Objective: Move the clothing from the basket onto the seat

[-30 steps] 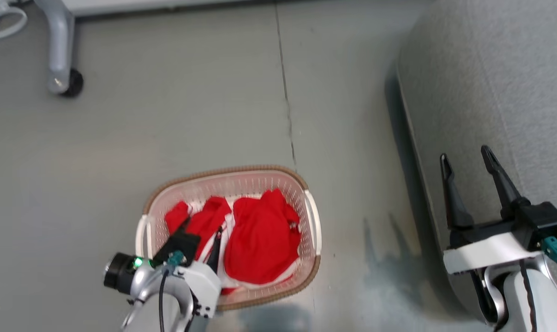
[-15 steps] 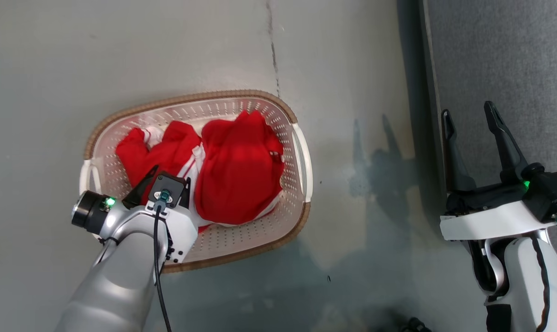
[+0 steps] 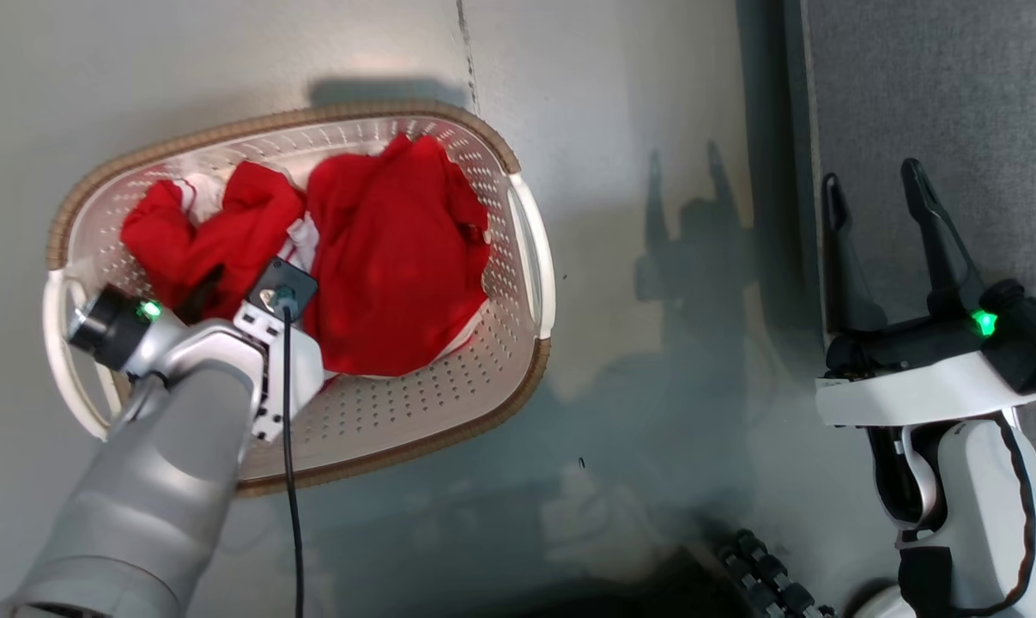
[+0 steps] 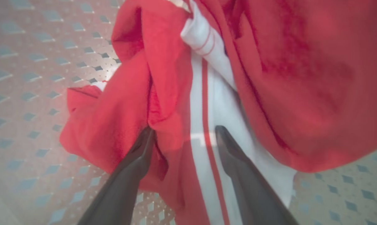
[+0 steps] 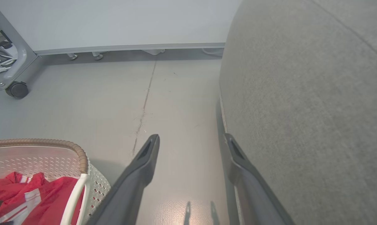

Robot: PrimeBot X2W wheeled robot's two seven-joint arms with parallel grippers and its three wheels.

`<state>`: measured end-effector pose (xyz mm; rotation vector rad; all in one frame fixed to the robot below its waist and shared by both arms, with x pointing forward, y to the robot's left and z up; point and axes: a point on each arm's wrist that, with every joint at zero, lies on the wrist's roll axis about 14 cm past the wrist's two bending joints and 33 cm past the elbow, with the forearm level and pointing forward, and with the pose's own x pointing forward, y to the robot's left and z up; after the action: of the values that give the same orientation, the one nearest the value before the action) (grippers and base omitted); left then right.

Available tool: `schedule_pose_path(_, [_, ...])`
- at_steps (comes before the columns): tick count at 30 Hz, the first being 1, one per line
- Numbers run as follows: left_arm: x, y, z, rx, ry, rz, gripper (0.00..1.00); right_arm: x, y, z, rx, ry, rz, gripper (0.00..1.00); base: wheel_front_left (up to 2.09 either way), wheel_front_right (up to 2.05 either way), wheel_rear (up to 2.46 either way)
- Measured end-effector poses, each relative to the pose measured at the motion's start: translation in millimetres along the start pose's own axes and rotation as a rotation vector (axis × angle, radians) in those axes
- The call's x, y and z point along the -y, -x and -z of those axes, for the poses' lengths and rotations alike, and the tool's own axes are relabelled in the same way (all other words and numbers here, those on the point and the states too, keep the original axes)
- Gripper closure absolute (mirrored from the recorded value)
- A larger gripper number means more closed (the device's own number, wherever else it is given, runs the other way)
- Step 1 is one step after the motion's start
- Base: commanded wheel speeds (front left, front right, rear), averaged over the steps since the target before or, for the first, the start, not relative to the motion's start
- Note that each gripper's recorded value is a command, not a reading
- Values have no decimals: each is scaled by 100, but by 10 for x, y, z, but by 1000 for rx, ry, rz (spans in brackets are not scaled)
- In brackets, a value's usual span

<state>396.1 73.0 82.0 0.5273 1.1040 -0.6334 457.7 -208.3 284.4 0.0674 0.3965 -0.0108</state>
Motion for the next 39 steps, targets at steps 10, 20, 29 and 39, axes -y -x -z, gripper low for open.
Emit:
schedule_pose_path(10, [-52, -295, 136, -115, -145, 40, 0, 63, 11, 190, -48, -21, 17, 0, 0, 0, 0])
schedule_pose_path(20, [-54, -526, 222, -200, -206, 70, 0, 103, 35, 317, -81, -27, 27, 0, 0, 0, 0])
schedule_pose_path(29, [11, -545, 239, -256, -180, 91, 100, 111, 43, 353, -89, -28, 30, 0, 0, 0, 0])
schedule_pose_path(39, [-48, -429, 232, -273, -146, 75, 100, 100, 50, 221, -61, -25, 27, 0, 0, 0, 0])
